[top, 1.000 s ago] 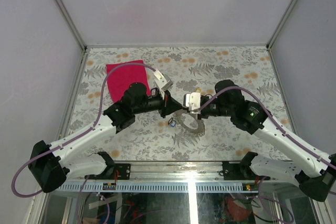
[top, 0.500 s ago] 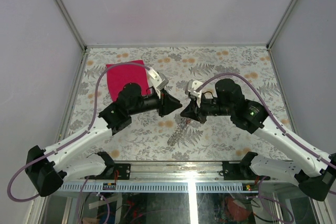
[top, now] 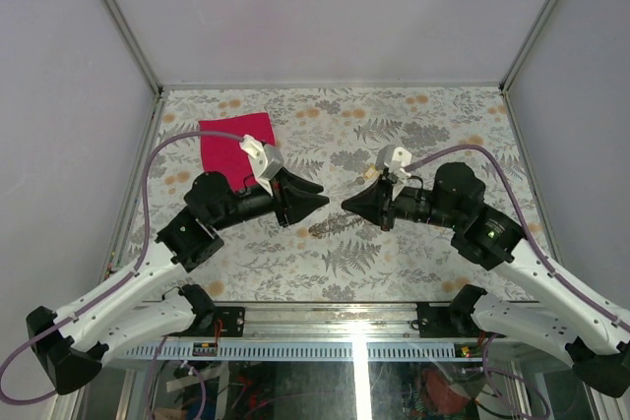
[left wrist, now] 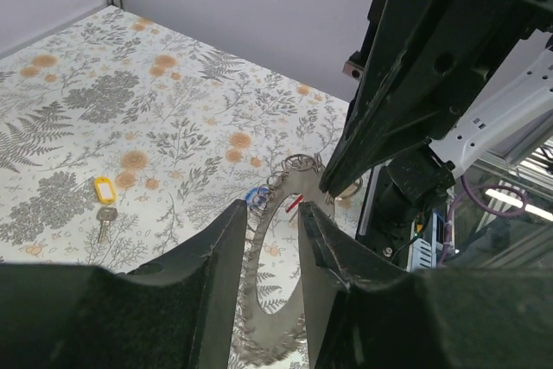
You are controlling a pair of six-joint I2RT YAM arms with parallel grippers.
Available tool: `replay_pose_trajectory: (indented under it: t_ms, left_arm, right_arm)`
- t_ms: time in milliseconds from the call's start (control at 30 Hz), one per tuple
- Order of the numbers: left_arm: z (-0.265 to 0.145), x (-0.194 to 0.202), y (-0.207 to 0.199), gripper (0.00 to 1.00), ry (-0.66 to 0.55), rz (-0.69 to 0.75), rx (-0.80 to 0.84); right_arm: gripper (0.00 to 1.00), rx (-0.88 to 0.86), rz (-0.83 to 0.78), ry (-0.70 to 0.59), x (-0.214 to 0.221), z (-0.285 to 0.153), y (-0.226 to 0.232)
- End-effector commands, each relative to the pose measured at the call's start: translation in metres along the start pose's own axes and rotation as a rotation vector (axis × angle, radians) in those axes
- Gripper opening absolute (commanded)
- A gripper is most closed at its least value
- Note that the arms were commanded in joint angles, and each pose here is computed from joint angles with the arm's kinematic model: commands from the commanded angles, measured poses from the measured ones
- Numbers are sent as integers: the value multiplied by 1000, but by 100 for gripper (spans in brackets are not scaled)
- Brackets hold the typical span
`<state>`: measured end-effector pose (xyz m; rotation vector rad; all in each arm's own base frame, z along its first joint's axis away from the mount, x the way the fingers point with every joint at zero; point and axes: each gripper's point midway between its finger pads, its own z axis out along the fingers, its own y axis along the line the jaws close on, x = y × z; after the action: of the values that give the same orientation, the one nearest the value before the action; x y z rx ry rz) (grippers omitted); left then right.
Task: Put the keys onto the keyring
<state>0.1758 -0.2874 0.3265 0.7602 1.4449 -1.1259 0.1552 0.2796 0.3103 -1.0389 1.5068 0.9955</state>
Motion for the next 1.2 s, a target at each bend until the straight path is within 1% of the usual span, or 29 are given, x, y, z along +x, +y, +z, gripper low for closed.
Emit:
replay_pose_trajectory:
  t_ms: [0,167,400,533,667,800,1167]
  left_arm:
    - [1,-16,-16,31,-60,47,86]
    - [7,-17,-21,31,-47,57,133]
    - [9,-28,-37,30,-65,66,225]
    - [8,-34,-37,30,-100,49,218]
    - [6,-45,-35,30,-174,21,192]
    - [4,-51,-36,33,-228,-4,192]
    - [7,-51,-45,35,-224,-19,259]
  right_arm:
    - [0,-40,-102,-234,-62,-11,13]
    - [0,-72,-137,-286,-76,-16,21]
    - [0,-68,-143,-305,-82,-17,21]
    - [0,-68,-137,-318,-85,-17,21]
    - [0,-58,-138,-342,-91,-18,20]
    - [0,-58,-140,-367,-98,-19,21]
    - [0,-40,-134,-390,-104,-20,18]
